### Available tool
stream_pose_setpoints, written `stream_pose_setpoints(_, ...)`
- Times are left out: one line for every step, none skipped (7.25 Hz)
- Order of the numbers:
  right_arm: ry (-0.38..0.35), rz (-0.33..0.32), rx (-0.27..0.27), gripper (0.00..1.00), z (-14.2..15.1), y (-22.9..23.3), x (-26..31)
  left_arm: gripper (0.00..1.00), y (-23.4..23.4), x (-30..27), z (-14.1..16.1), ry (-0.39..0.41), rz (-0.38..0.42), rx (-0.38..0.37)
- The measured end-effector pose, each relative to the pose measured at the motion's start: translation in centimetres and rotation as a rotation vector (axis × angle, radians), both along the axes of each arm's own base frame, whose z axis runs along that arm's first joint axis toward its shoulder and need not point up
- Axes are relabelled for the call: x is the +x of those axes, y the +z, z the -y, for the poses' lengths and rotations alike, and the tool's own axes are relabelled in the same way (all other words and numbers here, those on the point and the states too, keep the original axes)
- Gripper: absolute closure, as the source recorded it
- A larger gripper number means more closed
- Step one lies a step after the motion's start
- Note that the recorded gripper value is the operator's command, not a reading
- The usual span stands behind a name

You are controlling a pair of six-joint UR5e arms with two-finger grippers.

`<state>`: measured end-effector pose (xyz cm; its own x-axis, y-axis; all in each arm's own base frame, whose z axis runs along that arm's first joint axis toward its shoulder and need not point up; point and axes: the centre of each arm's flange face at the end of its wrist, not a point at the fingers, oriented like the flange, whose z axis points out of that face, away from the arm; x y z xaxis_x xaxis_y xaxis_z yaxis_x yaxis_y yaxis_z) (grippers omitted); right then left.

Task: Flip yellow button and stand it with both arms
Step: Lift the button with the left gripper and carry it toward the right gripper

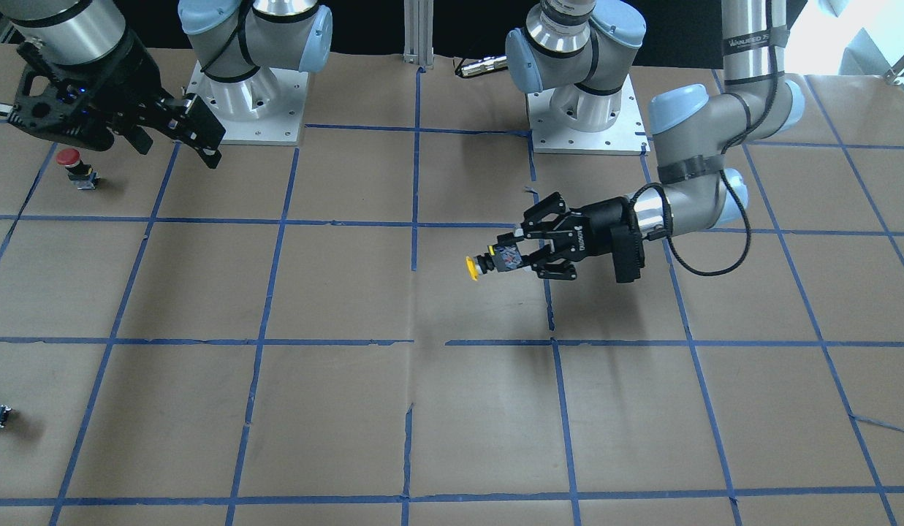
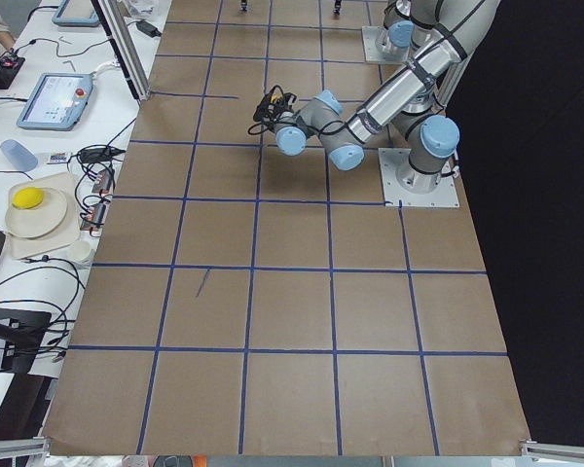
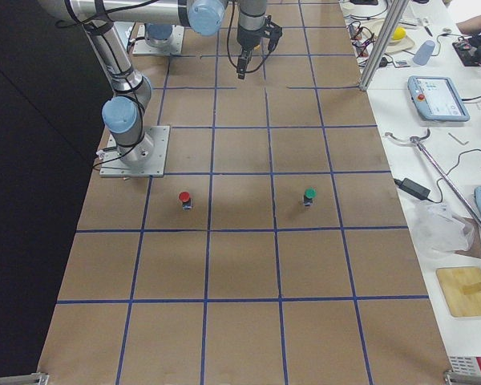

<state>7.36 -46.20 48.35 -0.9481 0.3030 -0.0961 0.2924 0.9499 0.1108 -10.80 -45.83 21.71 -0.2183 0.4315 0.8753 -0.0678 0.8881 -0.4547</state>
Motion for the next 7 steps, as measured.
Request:
stream_pose_setpoints(-0.055, 0.055, -0.001, 0.0, 0.4, 0.0, -1.0, 0.92, 0.4, -4.3, -0.2, 0.021, -0.158, 0.032)
stream_pose_setpoints(-0.107, 0.095, 0.004, 0.0, 0.5, 0.0, -1.4, 0.92, 0.7, -8.1, -0.5, 0.03, -0.29, 0.053)
stream_pose_setpoints(-0.157, 0.136, 0.012, 0.0, 0.6, 0.0, -1.4, 0.92, 0.9, -11.5, -0.9, 0.028, -0.397, 0.07)
stream_pose_setpoints(-0.216, 0.196, 0.02, 0.0, 0.9, 0.1, -1.0, 0.92, 1.2, -14.3, -1.1, 0.017, -0.466, 0.078)
stream_pose_setpoints(-0.28, 0.268, 0.03, 0.0, 1.2, 0.2, -0.5, 0.92, 1.7, -16.3, -1.1, -0.002, -0.505, 0.076)
stream_pose_setpoints(-0.335, 0.339, 0.038, 0.0, 1.4, 0.5, -0.1, 0.92, 2.2, -17.9, -1.3, -0.025, -0.523, 0.073)
stream_pose_setpoints(-0.385, 0.407, 0.046, 0.0, 1.7, 0.8, 0.2, 0.92, 2.7, -19.0, -1.4, -0.037, -0.541, 0.072)
